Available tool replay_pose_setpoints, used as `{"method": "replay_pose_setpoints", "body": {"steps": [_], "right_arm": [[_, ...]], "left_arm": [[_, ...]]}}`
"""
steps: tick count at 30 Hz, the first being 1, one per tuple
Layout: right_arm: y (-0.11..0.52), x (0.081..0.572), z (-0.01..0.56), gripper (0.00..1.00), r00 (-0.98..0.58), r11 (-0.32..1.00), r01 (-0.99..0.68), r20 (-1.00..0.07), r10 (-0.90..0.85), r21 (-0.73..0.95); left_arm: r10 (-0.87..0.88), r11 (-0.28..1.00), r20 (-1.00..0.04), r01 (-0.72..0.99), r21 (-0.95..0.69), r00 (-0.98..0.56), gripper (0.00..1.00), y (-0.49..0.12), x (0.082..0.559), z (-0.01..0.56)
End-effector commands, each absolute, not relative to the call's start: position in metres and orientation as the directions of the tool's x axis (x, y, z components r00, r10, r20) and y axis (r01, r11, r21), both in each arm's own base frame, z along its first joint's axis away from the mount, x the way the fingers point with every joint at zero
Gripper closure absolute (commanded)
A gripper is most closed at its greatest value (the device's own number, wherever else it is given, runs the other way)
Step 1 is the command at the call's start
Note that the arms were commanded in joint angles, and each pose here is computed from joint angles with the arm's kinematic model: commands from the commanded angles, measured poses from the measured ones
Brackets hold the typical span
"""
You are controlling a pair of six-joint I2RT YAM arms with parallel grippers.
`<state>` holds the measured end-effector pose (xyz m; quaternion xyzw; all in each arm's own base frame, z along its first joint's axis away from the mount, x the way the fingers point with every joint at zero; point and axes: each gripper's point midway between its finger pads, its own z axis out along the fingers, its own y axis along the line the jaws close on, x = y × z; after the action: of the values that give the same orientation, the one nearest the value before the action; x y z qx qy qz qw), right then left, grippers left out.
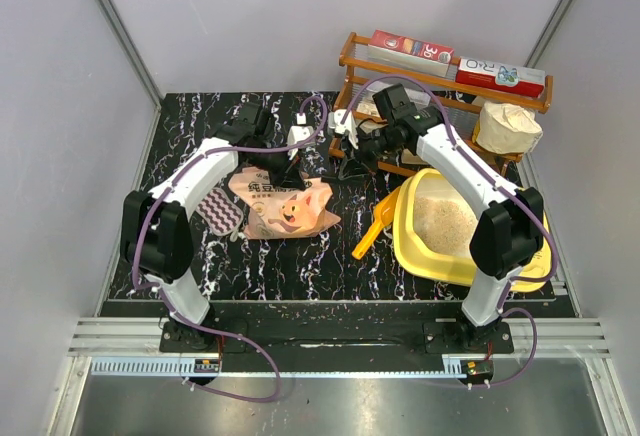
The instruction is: Fill the litter box with clean litter
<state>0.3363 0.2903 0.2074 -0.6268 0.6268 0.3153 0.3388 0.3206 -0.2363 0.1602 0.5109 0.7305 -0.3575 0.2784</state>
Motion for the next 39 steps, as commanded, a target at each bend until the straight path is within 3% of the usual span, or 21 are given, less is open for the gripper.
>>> {"method": "replay_pose_setpoints", "body": {"steps": [1,12,15,19,23,32,36,39], "right_arm": [[0.293,0.333,0.217,1.0,0.05,-0.016,-0.999,-0.832,-0.552,-0.05],[0.303,0.335,0.209,1.0,0.081,-0.043,-0.997,-0.815,-0.574,-0.068],[0.311,0.326,0.208,1.0,0.091,-0.075,-0.995,-0.81,-0.579,-0.058],[0.321,0.318,0.212,1.0,0.173,-0.123,-0.985,-0.789,-0.589,-0.124],[0.327,0.316,0.214,1.0,0.218,-0.143,-0.976,-0.756,-0.617,-0.165],[0.314,0.33,0.253,1.0,0.224,-0.058,-0.969,-0.756,-0.615,-0.24],[0.299,0.341,0.239,1.0,0.208,-0.035,-0.969,-0.724,-0.658,-0.246],[0.298,0.349,0.233,1.0,0.182,-0.017,-0.973,-0.726,-0.663,-0.229]], "left_arm": [[0.503,0.194,-0.823,0.962,-0.191,-0.265,1.0,-0.245,0.333,0.184],[0.502,0.194,-0.826,0.964,-0.183,-0.258,0.99,-0.246,0.336,0.19],[0.499,0.203,-0.827,0.963,-0.177,-0.257,0.91,-0.247,0.338,0.194],[0.51,0.225,-0.816,0.957,-0.181,-0.274,0.66,-0.241,0.336,0.195],[0.528,0.254,-0.801,0.952,-0.168,-0.282,0.58,-0.221,0.327,0.195],[0.537,0.29,-0.793,0.946,-0.146,-0.287,0.57,-0.198,0.322,0.176],[0.518,0.275,-0.805,0.948,-0.162,-0.288,0.63,-0.202,0.325,0.176],[0.507,0.26,-0.815,0.951,-0.166,-0.281,0.75,-0.205,0.322,0.178]]}}
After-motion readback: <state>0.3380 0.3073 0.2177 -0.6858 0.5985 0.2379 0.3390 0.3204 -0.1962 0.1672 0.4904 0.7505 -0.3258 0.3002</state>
